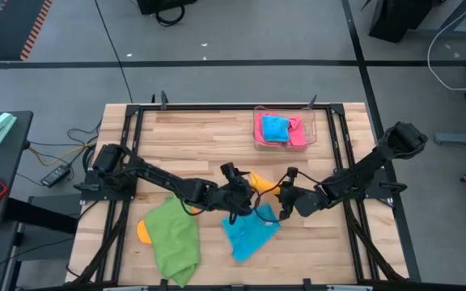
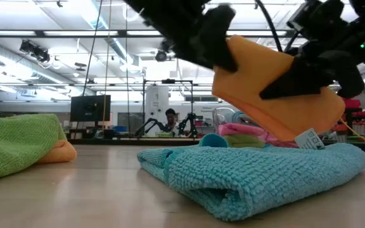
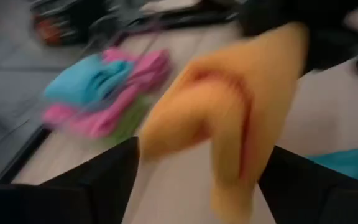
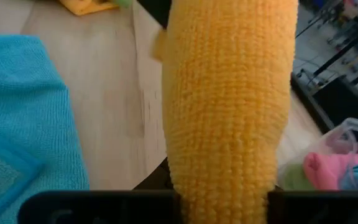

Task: Fold microfiber towels
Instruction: Fold the right yellow towel

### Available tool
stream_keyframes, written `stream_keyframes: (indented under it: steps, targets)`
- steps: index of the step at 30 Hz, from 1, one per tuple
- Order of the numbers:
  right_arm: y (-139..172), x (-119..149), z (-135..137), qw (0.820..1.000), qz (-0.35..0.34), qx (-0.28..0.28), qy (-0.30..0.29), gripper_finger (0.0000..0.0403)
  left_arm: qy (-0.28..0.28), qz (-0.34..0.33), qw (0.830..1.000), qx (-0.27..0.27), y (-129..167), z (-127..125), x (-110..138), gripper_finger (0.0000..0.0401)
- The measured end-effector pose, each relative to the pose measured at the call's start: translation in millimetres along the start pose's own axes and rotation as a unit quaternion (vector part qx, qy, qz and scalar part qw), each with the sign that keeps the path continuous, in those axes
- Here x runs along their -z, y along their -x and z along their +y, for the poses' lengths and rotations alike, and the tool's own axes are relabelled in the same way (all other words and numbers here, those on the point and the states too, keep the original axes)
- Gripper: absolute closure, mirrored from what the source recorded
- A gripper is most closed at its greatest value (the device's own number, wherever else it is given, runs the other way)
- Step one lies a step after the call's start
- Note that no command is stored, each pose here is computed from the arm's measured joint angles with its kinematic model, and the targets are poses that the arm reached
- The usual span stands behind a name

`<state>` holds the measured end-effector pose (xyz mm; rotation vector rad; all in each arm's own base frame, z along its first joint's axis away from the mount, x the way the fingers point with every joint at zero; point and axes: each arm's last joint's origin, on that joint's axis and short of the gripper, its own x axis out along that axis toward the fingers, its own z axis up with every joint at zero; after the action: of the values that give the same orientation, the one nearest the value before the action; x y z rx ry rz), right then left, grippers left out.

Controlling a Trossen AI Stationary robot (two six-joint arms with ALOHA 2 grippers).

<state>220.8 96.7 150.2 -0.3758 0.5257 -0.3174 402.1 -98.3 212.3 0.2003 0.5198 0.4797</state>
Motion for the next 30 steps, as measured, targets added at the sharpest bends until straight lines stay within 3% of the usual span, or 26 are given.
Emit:
stream_keyframes:
  steps: [4,17,30]
  targets:
    - [5.3,-0.4,5.3,1.000,-0.008,-0.008,0.029,0.0364,0.002,-0.019,0.997,0.074,-6.0,2.3,-7.1,0.0079]
    - [18.2,4.1,17.2,0.990,-0.011,-0.032,0.136,0.0364,-0.122,-0.044,0.986,0.107,5.1,-6.7,-10.1,0.0078]
    - [18.2,0.3,17.3,0.982,-0.009,-0.031,0.187,0.0365,-0.136,-0.057,0.980,0.133,12.3,-12.0,-12.6,0.0027]
